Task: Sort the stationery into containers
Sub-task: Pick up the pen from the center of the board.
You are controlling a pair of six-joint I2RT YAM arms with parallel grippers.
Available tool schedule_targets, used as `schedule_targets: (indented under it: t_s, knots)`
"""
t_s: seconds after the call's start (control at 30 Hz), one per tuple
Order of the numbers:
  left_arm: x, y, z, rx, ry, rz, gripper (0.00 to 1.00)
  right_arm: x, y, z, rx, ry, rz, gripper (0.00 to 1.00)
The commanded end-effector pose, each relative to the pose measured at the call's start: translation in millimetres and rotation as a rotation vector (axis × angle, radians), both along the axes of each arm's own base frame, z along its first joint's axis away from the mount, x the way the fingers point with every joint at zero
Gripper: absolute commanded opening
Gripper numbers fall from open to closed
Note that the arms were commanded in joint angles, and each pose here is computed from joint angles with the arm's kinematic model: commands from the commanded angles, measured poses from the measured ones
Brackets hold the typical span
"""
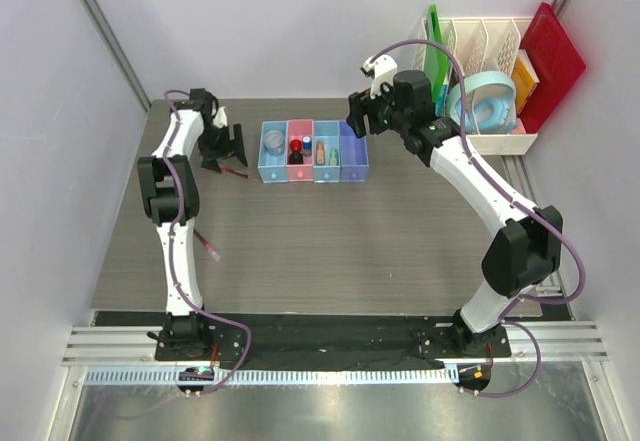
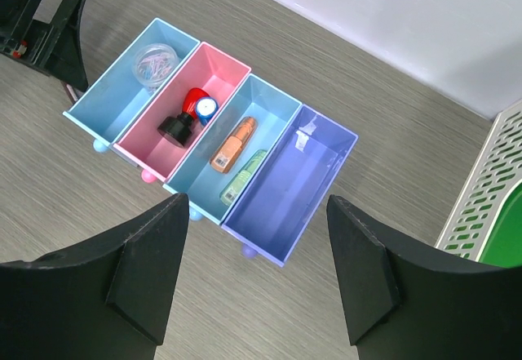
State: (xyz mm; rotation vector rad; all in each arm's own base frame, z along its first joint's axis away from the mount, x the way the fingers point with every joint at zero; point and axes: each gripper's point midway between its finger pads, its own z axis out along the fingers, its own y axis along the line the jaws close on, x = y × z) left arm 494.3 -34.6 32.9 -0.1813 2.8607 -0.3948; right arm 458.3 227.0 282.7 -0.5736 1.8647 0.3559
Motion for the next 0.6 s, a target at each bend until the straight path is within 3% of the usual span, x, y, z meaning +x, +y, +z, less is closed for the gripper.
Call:
schedule_targets:
  t_s: [0.0,0.37,0.5,0.53,0.57]
  knots:
    - [8.9,6.4,-25.2,0.079,0.013,-0.019,0.84,-7.9,-2.0,30.3,0.042,-0.066,0.005,0.74]
    - [-3.1,-24.6,-43.8,0.242,0.060,-0.227,0.77,-13.4,-6.5,35.2,0.066,-0.064,0.006,0.73]
    - [-10.9,-28.7,-45.0,0.257,0.078,-0.254,0.58,-18.9,-9.1,44.7,0.089,-0.073,0.007,0.73]
    - [-11.8,-26.3,-44.4,0.265,0.080,-0.256,0.44,-20.6,-9.4,46.6,0.094,-0.074,0.010,0.74]
    - [-14.2,-25.4,-45.3,0.268,0.086,-0.262,0.39,-22.2,-8.7,48.0,0.100,-0.074,0.012,0.74]
